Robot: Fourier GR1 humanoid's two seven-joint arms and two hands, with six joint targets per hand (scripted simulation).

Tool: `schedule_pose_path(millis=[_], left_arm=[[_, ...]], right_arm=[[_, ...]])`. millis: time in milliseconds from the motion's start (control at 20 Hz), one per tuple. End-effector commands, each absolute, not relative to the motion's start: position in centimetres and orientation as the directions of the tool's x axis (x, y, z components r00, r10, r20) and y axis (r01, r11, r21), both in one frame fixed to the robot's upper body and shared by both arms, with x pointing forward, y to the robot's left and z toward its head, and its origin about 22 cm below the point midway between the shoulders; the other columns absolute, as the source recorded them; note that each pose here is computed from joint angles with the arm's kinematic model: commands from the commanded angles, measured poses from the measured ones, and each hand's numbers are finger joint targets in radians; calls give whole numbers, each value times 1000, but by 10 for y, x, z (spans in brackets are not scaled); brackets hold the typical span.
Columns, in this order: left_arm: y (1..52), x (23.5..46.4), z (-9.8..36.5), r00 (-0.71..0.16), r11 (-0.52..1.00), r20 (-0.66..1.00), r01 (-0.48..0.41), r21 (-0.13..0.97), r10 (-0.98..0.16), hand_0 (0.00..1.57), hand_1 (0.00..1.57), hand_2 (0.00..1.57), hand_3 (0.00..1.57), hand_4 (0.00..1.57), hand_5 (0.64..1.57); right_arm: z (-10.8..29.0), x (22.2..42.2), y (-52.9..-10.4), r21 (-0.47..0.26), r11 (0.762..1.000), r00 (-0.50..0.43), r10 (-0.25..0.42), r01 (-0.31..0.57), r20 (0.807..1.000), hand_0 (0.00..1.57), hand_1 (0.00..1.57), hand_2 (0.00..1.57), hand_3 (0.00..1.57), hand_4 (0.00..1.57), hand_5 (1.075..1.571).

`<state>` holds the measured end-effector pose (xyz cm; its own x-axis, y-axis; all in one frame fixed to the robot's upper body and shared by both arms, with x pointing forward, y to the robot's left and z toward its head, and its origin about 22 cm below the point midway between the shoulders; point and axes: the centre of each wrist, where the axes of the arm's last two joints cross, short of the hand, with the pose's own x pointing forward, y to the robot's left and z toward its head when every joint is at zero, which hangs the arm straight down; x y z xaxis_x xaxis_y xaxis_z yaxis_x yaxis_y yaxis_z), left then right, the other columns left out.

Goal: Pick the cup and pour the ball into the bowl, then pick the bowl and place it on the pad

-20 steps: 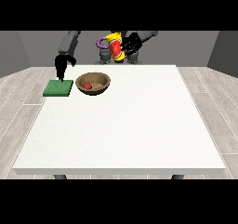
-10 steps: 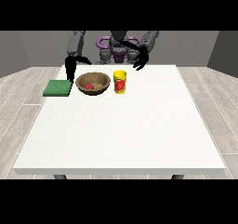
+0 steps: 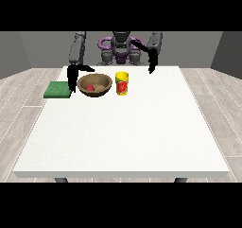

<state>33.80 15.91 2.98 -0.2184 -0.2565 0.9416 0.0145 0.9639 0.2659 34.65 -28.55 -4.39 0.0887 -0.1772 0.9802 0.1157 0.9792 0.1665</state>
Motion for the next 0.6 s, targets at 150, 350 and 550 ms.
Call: schedule_pose_path(millis=[150, 350, 550], left_arm=[[161, 325, 38, -295, 962, 930, 93, 256, -219, 0, 0, 0, 0, 0, 751], [169, 339, 57, -313, 962, 920, 54, 267, -237, 0, 0, 0, 0, 0, 753], [171, 342, 61, -347, 961, 910, 68, 267, -228, 0, 0, 0, 0, 0, 749]], right_arm=[[-88, 320, -281, 193, 961, 64, -209, 199, 976, 0, 0, 0, 0, 0, 1569], [-107, 304, -281, 221, 929, 242, -297, 295, 924, 1349, 1349, 1174, 0, 596, 1542], [-80, 326, -299, 211, 920, 194, -285, 331, 939, 1571, 1571, 1571, 1089, 820, 1548]])
